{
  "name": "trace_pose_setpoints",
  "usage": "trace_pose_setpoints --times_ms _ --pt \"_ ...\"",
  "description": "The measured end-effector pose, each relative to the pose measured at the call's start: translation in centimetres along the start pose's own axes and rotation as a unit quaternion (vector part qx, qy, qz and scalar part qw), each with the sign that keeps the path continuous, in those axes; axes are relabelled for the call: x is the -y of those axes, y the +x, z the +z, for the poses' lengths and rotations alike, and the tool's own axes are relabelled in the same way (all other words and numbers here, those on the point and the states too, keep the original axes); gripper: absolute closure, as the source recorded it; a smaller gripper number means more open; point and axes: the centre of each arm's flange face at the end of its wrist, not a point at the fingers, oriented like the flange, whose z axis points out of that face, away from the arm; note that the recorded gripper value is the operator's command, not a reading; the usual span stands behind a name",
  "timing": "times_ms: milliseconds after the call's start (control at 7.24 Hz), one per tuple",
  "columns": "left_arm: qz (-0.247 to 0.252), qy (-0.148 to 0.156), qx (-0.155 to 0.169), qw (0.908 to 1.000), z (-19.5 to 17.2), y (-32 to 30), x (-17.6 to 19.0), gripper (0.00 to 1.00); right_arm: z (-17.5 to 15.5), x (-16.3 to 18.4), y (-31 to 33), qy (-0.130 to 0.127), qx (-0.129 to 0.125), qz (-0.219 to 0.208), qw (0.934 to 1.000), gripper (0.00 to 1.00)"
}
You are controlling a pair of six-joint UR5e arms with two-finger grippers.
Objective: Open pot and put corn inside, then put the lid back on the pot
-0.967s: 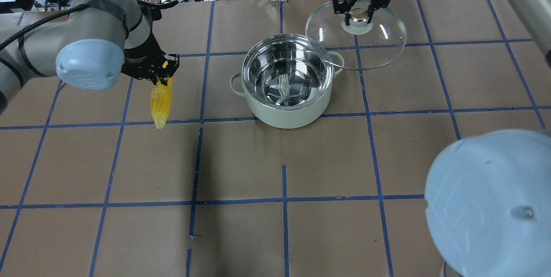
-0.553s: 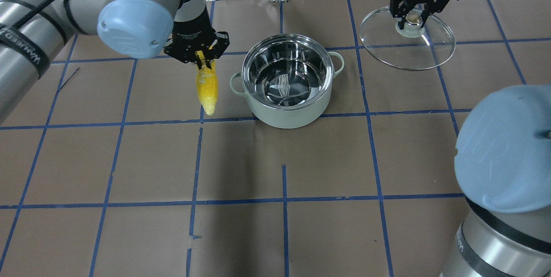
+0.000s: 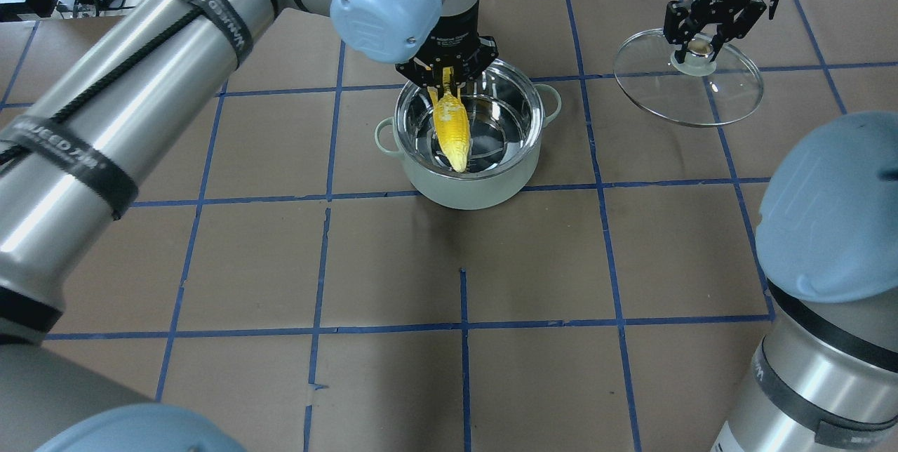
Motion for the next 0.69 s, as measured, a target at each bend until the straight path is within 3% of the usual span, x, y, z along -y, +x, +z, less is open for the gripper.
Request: trace_pose_setpoints --times_ms 276,691 --pt "0.018 -0.009 0.002 0.9998 2.9 0.3 0.7 0.99 0.1 0.0 0.0 0.0 0.001 0.0 1.0 0.93" --pt "0.024 0.032 -0.023 0.999 3.8 0.9 2.4 0.99 0.1 0.0 0.0 0.0 0.003 0.0 1.0 0.92"
